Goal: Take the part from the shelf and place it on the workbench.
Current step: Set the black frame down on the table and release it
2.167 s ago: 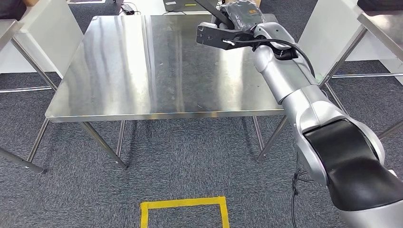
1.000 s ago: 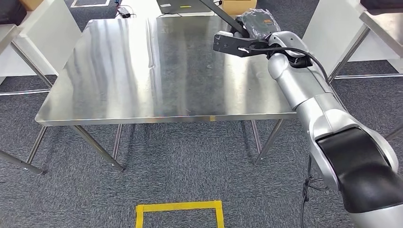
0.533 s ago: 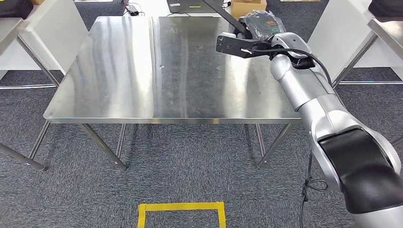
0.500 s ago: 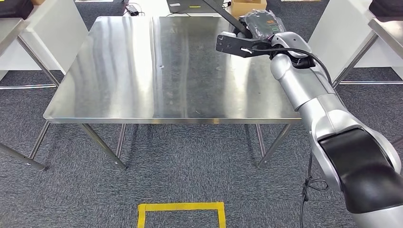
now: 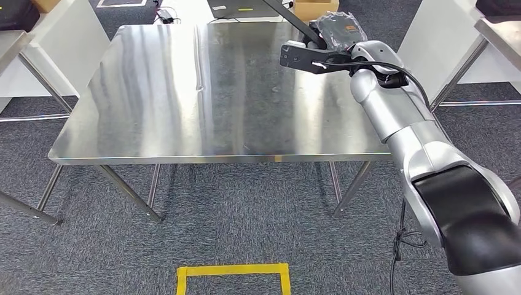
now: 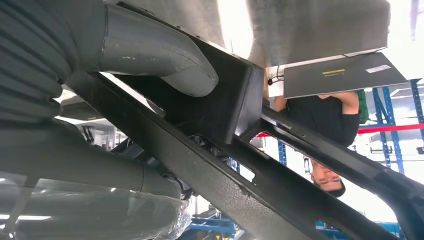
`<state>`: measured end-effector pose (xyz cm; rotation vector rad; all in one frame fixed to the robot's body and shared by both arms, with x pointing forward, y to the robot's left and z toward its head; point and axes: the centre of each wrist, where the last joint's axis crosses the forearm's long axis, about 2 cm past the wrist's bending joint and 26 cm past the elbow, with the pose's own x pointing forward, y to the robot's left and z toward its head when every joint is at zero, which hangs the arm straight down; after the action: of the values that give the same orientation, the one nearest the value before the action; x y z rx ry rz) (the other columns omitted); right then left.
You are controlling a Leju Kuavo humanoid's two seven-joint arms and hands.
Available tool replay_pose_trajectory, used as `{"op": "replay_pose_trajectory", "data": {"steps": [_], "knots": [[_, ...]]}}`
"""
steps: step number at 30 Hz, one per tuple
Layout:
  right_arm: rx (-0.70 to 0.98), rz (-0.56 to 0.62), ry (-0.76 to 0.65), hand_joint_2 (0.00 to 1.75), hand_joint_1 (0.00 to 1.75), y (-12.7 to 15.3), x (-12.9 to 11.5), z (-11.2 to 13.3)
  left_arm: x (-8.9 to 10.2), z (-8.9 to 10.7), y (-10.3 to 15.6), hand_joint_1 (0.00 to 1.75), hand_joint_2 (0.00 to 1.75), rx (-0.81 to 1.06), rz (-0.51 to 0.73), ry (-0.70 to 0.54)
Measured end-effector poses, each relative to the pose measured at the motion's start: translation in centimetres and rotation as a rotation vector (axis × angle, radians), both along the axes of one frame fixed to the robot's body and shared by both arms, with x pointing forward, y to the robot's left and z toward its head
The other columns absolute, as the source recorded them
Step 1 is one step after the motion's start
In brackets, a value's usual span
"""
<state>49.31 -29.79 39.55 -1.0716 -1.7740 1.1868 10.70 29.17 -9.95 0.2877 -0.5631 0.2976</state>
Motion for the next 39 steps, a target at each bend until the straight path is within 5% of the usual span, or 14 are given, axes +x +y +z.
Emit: {"op": "replay_pose_trajectory", "data": {"steps": [39], "knots": [[-0.01,-0.012,0.028,1.75,1.75,-0.6,-0.2,-2.1,0.2,0.0,-0.2,0.0,1.75,-0.016,-0.018,0.007]]}}
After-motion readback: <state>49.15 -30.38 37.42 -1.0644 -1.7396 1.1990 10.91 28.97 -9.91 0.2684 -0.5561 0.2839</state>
